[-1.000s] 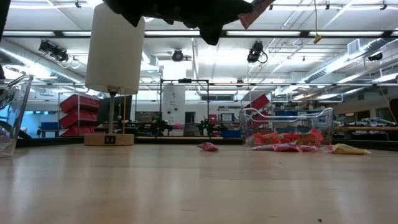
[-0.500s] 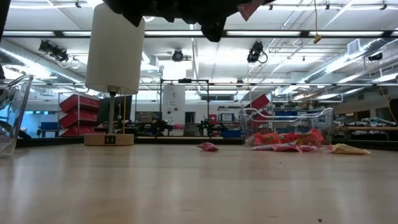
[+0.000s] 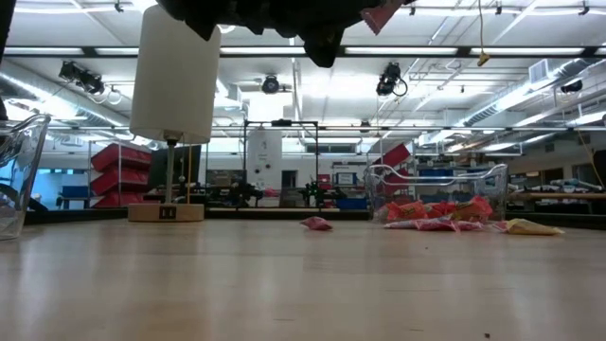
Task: Sort candy
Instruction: Put the pink candy into the bottom right transparent bin
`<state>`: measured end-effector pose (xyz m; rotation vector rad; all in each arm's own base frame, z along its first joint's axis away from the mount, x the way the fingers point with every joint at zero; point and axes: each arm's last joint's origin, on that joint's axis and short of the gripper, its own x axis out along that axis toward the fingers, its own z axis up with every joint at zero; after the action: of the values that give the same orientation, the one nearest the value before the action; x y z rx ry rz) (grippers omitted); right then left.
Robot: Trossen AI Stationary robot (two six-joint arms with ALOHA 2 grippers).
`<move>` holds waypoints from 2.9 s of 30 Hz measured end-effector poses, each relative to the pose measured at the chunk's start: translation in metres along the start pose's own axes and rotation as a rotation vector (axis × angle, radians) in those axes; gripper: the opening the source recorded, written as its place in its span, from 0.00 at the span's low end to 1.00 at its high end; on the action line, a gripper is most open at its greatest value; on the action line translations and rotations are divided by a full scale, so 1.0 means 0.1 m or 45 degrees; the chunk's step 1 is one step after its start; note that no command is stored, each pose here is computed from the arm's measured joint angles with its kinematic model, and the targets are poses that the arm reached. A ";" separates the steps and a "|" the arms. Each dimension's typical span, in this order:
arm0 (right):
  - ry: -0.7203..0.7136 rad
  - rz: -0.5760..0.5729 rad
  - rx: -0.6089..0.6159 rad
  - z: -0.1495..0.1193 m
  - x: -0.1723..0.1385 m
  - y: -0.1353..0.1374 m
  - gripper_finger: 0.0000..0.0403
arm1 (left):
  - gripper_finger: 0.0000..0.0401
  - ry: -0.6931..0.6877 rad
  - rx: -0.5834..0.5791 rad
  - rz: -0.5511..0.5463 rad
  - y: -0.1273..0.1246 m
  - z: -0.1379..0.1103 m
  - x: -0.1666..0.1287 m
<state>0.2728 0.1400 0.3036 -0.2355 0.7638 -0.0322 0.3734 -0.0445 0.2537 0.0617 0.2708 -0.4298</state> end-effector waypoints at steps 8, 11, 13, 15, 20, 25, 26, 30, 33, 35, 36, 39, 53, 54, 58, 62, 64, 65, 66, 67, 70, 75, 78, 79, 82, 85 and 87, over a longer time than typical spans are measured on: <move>0.007 0.036 0.038 0.00 -0.01 0.01 0.00 | 0.28 0.077 -0.032 0.014 0.00 -0.06 0.00; 0.041 0.051 0.071 -0.02 -0.03 -0.01 0.00 | 0.33 0.083 -0.051 0.049 0.01 -0.06 0.00; 0.099 0.055 0.104 -0.04 -0.07 -0.02 0.00 | 0.36 0.092 -0.057 0.061 0.01 -0.07 0.00; 0.166 0.057 0.144 -0.05 -0.12 -0.05 0.00 | 0.36 0.120 -0.065 0.070 0.02 -0.09 -0.01; 0.359 0.096 0.266 -0.06 -0.29 -0.11 0.00 | 0.37 0.154 -0.074 0.086 0.02 -0.12 -0.01; 0.655 0.187 0.418 -0.15 -0.48 -0.17 0.00 | 0.37 0.181 -0.080 0.103 0.02 -0.14 -0.01; 0.713 0.200 0.427 -0.18 -0.52 -0.17 0.00 | 0.37 0.184 -0.081 0.103 0.02 -0.14 -0.01; 0.765 0.200 0.445 -0.30 -0.67 -0.15 0.00 | 0.37 0.196 -0.085 0.101 0.02 -0.15 -0.01; 0.749 0.217 0.495 -0.37 -0.80 -0.12 0.00 | 0.37 0.202 -0.086 0.100 0.01 -0.15 -0.01; 0.737 0.226 0.541 -0.42 -0.91 -0.11 0.00 | 0.37 0.202 -0.086 0.100 0.01 -0.15 -0.01; 0.735 0.223 0.566 -0.45 -0.97 -0.12 0.00 | 0.37 0.202 -0.085 0.100 0.01 -0.15 -0.01; 0.762 0.195 0.638 -0.58 -1.08 -0.13 0.00 | 0.37 0.198 -0.080 0.099 0.01 -0.15 -0.01; 0.813 0.241 0.808 -1.16 -0.87 0.15 0.00 | 0.37 0.192 -0.076 0.098 0.01 -0.15 -0.01; 0.814 0.257 0.804 -1.19 -0.81 0.20 0.00 | 0.37 0.192 -0.076 0.098 0.01 -0.15 -0.01; 0.847 0.284 0.793 -1.32 -0.64 0.35 0.00 | 0.37 0.192 -0.076 0.098 0.01 -0.15 -0.01; 0.887 0.270 0.770 -1.37 -0.53 0.46 0.00 | 0.37 0.192 -0.075 0.098 0.01 -0.15 -0.01; 0.895 0.259 0.763 -1.37 -0.48 0.50 0.00 | 0.37 0.192 -0.075 0.098 0.01 -0.15 -0.01; 0.898 0.255 0.758 -1.38 -0.46 0.52 0.00 | 0.37 0.193 -0.075 0.098 0.01 -0.15 -0.01; 0.900 0.257 0.750 -1.38 -0.43 0.54 0.00 | 0.37 0.192 -0.075 0.098 0.01 -0.15 -0.01; 0.903 0.257 0.742 -1.38 -0.41 0.57 0.00 | 0.37 0.193 -0.075 0.098 0.01 -0.15 -0.01; 0.940 0.237 0.725 -1.41 -0.35 0.61 0.00 | 0.37 0.193 -0.074 0.098 0.01 -0.15 -0.01; 0.990 0.216 0.684 -1.45 -0.26 0.68 0.01 | 0.37 0.197 -0.076 0.097 0.01 -0.15 -0.01; 1.000 0.205 0.668 -1.46 -0.23 0.70 0.01 | 0.37 0.197 -0.076 0.097 0.01 -0.15 -0.01; 0.999 0.205 0.668 -1.46 -0.23 0.70 0.01 | 0.37 0.197 -0.076 0.097 0.01 -0.15 -0.01; 0.994 0.209 0.672 -1.45 -0.23 0.69 0.01 | 0.37 0.197 -0.076 0.097 0.01 -0.15 -0.01; 0.985 0.201 0.673 -1.45 -0.23 0.69 0.03 | 0.37 0.196 -0.076 0.097 0.01 -0.15 -0.01; 0.984 0.198 0.679 -1.44 -0.22 0.68 0.05 | 0.37 0.196 -0.076 0.097 0.01 -0.15 -0.01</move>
<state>0.1538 0.1797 0.2028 0.3728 1.5035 -0.1842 0.3692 -0.0409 0.2398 0.0465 0.4309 -0.3411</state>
